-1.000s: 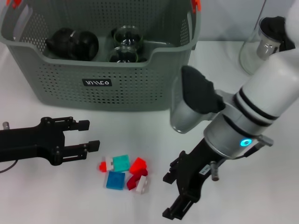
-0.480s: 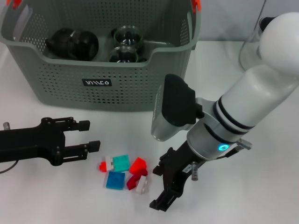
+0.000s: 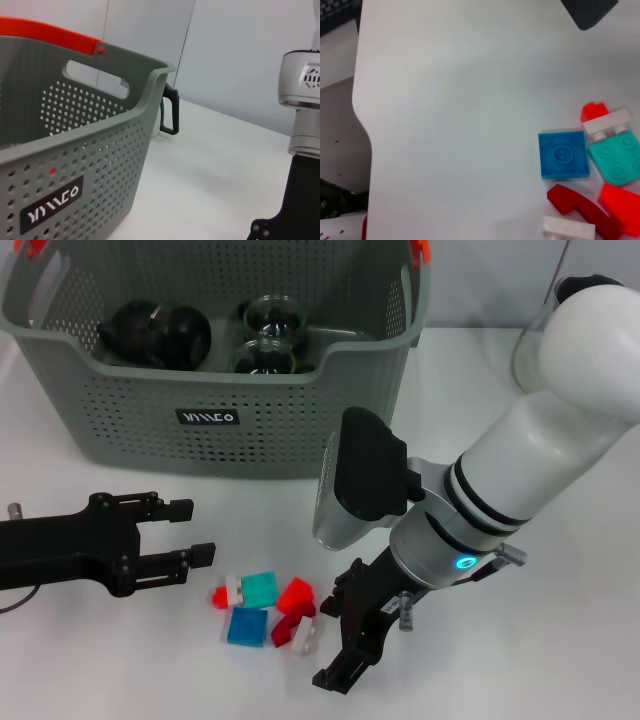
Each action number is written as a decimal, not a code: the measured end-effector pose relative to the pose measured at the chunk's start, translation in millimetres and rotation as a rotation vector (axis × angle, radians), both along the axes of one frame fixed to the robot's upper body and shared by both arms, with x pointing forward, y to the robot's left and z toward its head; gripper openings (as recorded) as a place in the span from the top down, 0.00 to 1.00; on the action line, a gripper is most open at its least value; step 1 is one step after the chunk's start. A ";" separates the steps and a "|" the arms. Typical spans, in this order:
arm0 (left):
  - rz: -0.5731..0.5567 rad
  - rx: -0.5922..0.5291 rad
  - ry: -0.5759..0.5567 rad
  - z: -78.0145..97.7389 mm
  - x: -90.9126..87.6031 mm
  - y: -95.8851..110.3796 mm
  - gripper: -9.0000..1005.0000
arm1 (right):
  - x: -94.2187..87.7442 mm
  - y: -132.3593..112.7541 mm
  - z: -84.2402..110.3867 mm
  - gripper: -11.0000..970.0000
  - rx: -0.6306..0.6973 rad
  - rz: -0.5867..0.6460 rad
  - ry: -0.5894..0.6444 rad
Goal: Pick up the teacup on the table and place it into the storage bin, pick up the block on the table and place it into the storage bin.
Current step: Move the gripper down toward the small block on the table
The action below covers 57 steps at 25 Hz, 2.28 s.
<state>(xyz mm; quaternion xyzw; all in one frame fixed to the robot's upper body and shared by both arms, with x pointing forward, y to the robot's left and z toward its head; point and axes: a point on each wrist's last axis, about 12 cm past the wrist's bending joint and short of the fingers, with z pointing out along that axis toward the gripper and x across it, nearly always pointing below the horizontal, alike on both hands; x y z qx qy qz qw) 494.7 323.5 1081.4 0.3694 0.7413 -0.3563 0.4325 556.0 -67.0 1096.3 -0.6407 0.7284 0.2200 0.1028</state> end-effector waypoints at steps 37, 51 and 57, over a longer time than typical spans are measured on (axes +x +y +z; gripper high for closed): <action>0.005 0.000 -0.001 -2.3 0.6 -1.3 0.34 | -1.8 14.9 -5.1 0.11 0.028 -0.001 -0.057; 0.012 0.003 -0.008 -1.4 3.3 -0.9 0.34 | -3.4 21.2 -7.4 0.25 0.046 -0.007 -0.079; 0.011 0.003 -0.010 -1.0 3.8 -1.2 0.34 | -2.8 21.3 -7.3 0.30 0.047 -0.009 -0.082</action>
